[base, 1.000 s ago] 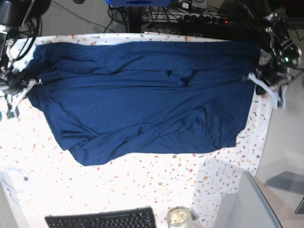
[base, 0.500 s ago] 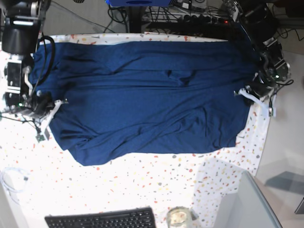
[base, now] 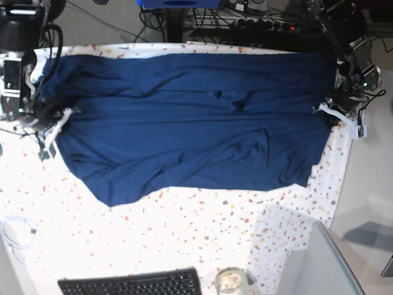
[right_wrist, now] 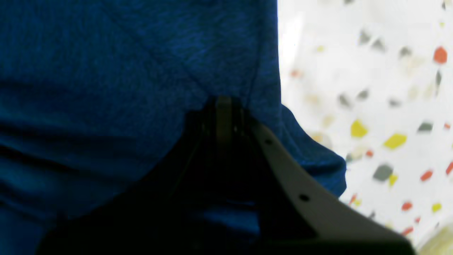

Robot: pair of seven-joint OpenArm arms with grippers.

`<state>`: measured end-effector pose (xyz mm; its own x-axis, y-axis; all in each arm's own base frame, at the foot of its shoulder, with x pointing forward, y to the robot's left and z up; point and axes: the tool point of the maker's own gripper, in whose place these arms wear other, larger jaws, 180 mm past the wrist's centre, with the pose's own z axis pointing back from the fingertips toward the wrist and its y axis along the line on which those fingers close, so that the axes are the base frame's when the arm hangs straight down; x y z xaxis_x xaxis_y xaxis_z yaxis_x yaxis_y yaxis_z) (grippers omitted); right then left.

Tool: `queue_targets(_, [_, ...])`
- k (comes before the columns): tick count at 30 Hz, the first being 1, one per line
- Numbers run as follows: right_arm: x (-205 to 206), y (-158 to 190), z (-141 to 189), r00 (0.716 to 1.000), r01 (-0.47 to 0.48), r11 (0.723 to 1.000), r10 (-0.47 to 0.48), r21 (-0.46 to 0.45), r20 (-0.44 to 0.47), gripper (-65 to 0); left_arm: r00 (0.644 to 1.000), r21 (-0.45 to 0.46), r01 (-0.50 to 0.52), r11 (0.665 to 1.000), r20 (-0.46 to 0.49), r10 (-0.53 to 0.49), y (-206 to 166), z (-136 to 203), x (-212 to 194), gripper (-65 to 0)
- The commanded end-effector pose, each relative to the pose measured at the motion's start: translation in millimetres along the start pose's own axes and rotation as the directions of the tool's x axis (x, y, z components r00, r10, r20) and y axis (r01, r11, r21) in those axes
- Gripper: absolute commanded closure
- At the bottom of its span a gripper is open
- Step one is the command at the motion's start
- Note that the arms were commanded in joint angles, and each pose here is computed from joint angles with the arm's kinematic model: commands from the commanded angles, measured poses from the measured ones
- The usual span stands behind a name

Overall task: Layout the t-shirt on the table in an organized manner, then fold the t-shirt properly
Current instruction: 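Pull the held corners apart with both grippers to stretch the shirt, then reach the right gripper into the shirt middle and pinch the fabric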

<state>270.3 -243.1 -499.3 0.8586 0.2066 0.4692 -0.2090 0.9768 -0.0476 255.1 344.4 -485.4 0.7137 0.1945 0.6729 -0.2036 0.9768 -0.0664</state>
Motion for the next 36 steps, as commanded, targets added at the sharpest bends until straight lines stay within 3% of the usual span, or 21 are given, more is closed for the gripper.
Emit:
queue_targets(1, [-6.0,-8.7,4.0,0.999,-0.021,0.999,0.02,-0.027,-0.039,0.0,0.998,0.04,0.036,0.999,-0.045,-0.034,12.6,4.8,-3.6,0.0])
queue_targets(5, [6.7,-7.0,8.3,0.999,-0.032,0.999,0.032,-0.032,-0.003,0.0,0.998,0.049,0.067,0.997,0.015,-0.068,10.3,12.6,18.0,0.0])
queue_targets(9, [37.9,-1.2,26.8,0.992,-0.072,0.996,0.077,-0.053,0.097,0.0,0.994,0.064,0.095,0.993,0.05,-0.098,7.3,21.4,39.2,0.0])
queue_targets(13, [73.7,36.4,58.6,0.961,-0.117,0.992,0.124,-0.043,0.246,-0.2,0.99,0.068,0.1,0.993,0.091,-0.106,6.8,36.3,62.5,0.0])
queue_targets(16, [99.4,94.7,75.9,0.92,-0.213,0.977,0.192,0.025,0.341,-0.9,0.984,0.055,0.043,0.998,0.171,-0.052,11.7,60.1,73.5,0.0])
queue_targets(18, [106.5,140.8,80.2,0.89,-0.311,0.946,0.256,0.091,0.378,-7.2,0.98,0.048,-0.017,0.999,0.197,0.007,21.1,75.3,68.7,0.0])
queue_targets(20, [117.0,191.1,83.3,0.847,-0.42,0.894,0.322,0.159,0.424,-20.3,0.973,0.05,-0.101,0.994,0.215,0.088,38.2,90.8,55.4,0.0])
queue_targets(23, [120.3,256.3,77.3,0.781,-0.573,0.783,0.432,0.241,0.451,-42.5,0.965,0.069,-0.173,0.983,0.211,0.155,64.6,114.3,27.0,0.0])
queue_targets(25, [123.1,294.5,65.7,0.747,-0.639,0.713,0.487,0.287,0.452,-52.5,0.969,0.096,-0.166,0.981,0.199,0.144,81.5,131.5,12.1,0.0])
queue_targets(27, [123.7,320.5,48.8,0.736,-0.667,0.67,0.524,0.327,0.428,-54.2,0.975,0.126,-0.141,0.982,0.189,0.116,96.0,149.3,2.2,0.0])
queue_targets(29, [129.3,337.9,35.2,0.738,-0.671,0.651,0.542,0.355,0.401,-51.8,0.98,0.152,-0.124,0.98,0.175,0.097,106.3,162.2,-6.2,0.0])
queue_targets(32, [139.6,356.2,21.8,0.752,-0.658,0.645,0.538,0.389,0.38,-47.9,0.982,0.211,-0.133,0.968,0.161,0.099,123.5,176.8,-16.4,0.0])
queue_targets(36, [154.9,362.3,11.8,0.759,-0.648,0.649,0.5,0.399,0.418,-46.5,0.983,0.231,-0.136,0.963,0.149,0.103,129.2,183.7,-23.5,0.0])
